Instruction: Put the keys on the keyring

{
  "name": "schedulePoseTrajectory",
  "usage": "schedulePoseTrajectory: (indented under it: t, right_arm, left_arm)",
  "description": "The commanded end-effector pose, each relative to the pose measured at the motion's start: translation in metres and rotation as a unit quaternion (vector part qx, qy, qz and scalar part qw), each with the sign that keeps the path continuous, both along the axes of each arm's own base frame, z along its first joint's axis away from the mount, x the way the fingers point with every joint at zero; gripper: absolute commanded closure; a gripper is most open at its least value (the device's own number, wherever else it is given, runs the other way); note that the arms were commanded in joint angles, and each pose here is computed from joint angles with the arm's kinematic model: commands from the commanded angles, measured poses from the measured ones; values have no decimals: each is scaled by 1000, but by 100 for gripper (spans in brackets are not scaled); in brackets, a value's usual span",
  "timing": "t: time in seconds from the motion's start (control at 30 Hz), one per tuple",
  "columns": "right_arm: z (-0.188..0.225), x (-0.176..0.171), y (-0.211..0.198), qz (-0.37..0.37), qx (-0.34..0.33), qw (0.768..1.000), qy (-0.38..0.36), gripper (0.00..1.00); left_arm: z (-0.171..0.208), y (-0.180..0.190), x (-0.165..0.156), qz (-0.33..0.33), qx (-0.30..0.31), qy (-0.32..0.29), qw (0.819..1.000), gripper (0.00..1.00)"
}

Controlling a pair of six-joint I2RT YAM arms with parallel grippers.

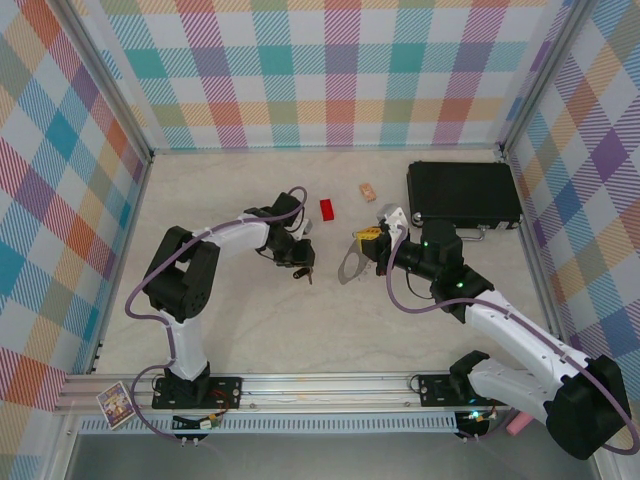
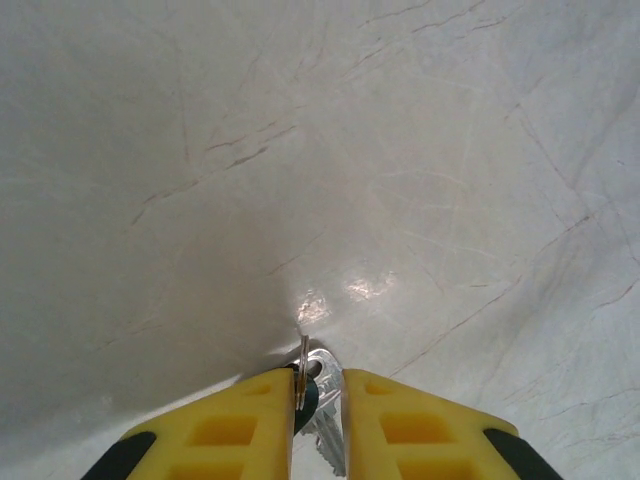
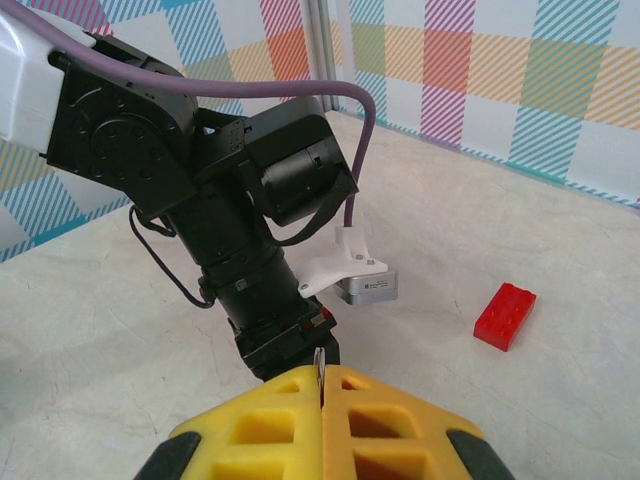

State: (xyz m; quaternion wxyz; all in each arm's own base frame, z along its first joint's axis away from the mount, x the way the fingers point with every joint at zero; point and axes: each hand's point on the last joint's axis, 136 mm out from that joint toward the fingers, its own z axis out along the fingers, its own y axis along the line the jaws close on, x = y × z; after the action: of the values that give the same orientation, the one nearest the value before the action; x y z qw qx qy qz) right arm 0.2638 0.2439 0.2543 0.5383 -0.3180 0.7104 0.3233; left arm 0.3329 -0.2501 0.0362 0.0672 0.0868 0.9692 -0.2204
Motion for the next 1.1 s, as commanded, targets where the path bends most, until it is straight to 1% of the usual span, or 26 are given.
schedulePoseTrajectory:
  t: [0.0, 0.37, 0.47, 0.7, 0.8, 0.97, 1.07]
  right_arm:
    - [11, 0, 4, 7, 18, 1000, -16, 100]
    - [11, -1, 4, 7, 19, 1000, -16, 100]
    - [11, -1, 3, 7, 19, 1000, -16, 100]
    - [11, -1, 3, 6, 18, 1000, -17, 100]
    - [11, -1, 3, 4, 18, 1000, -18, 100]
    - [12, -1, 2, 4, 19, 1000, -20, 100]
    - [14, -2, 2, 4, 21, 1000, -22, 100]
  left_arm:
    - [-4, -1, -3, -12, 13, 7, 1000, 81]
    - [-9, -3, -2, -19, 21, 13, 1000, 81]
    - [-11, -3, -3, -21, 24, 15, 999, 84]
    - [-6, -4, -5, -26, 20, 9, 999, 97]
    - [-7, -4, -7, -30, 22, 10, 999, 100]
    - [-3, -2, -7, -28, 22, 0, 999, 100]
    - [8, -3, -6, -26, 14, -16, 999, 100]
